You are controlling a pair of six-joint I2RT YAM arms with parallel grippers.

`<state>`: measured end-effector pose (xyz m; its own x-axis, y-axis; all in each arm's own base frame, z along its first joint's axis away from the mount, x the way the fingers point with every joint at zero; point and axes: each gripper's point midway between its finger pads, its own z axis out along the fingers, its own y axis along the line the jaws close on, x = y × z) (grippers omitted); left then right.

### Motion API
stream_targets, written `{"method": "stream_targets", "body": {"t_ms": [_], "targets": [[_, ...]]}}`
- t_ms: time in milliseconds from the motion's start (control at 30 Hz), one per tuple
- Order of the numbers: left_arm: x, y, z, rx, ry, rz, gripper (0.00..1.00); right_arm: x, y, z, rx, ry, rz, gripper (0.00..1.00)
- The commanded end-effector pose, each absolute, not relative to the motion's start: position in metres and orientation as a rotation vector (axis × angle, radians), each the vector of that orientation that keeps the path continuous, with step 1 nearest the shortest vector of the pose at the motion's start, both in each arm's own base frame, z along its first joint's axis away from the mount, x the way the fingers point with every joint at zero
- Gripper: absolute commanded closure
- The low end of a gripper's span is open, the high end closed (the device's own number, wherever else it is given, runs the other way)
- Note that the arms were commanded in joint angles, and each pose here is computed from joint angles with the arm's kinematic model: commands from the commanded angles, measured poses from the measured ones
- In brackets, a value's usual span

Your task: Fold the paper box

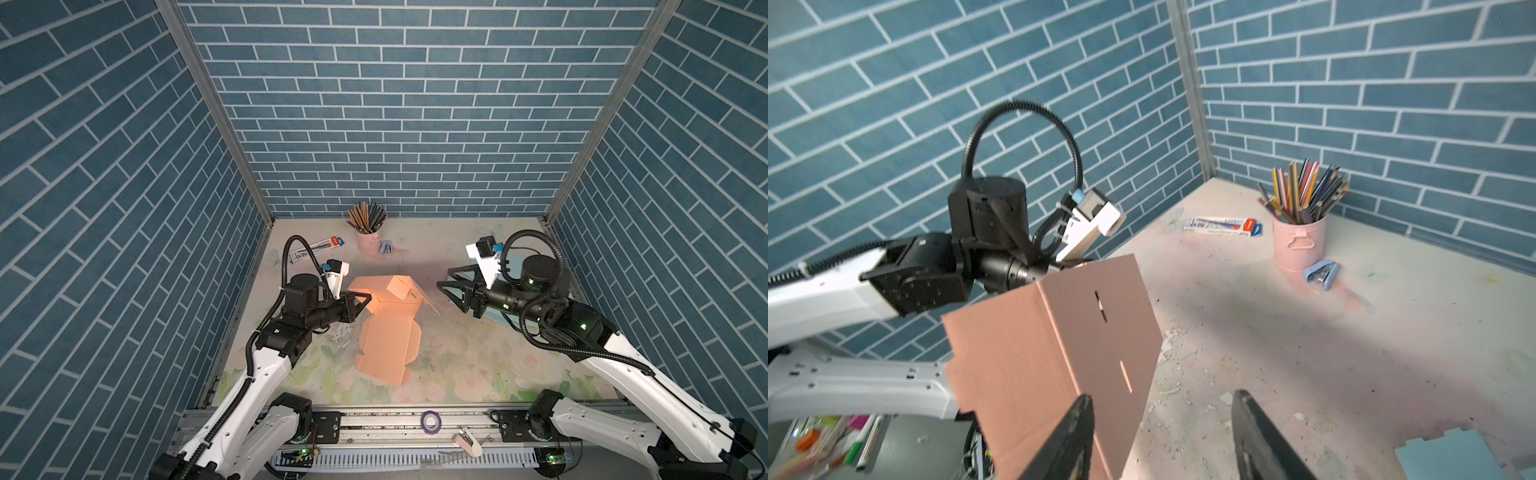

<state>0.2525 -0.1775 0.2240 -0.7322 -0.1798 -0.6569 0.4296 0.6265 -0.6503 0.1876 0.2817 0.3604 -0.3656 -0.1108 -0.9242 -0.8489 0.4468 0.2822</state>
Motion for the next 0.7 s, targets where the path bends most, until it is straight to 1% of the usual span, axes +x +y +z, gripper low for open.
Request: {"method": "stream_targets", "body": {"t_ms": [0,167,367,667], "targets": [[0.251,-0.181,0.231,0.257,2.118,-1.114,0.93,0.171,0.293,0.351,-1.013,1.767,1.043,0.48],[0.254,-0.182,0.226,0.252,2.138,-1.111,0.93,0.162,0.307,0.341,-1.112,1.787,1.126,0.5],[0.26,-0.182,0.215,0.232,2.175,-1.106,0.92,0.161,0.321,0.331,-1.151,1.799,1.157,0.52],[0.263,-0.181,0.212,0.208,2.183,-1.096,0.92,0.169,0.332,0.316,-1.171,1.812,1.023,0.55]]}}
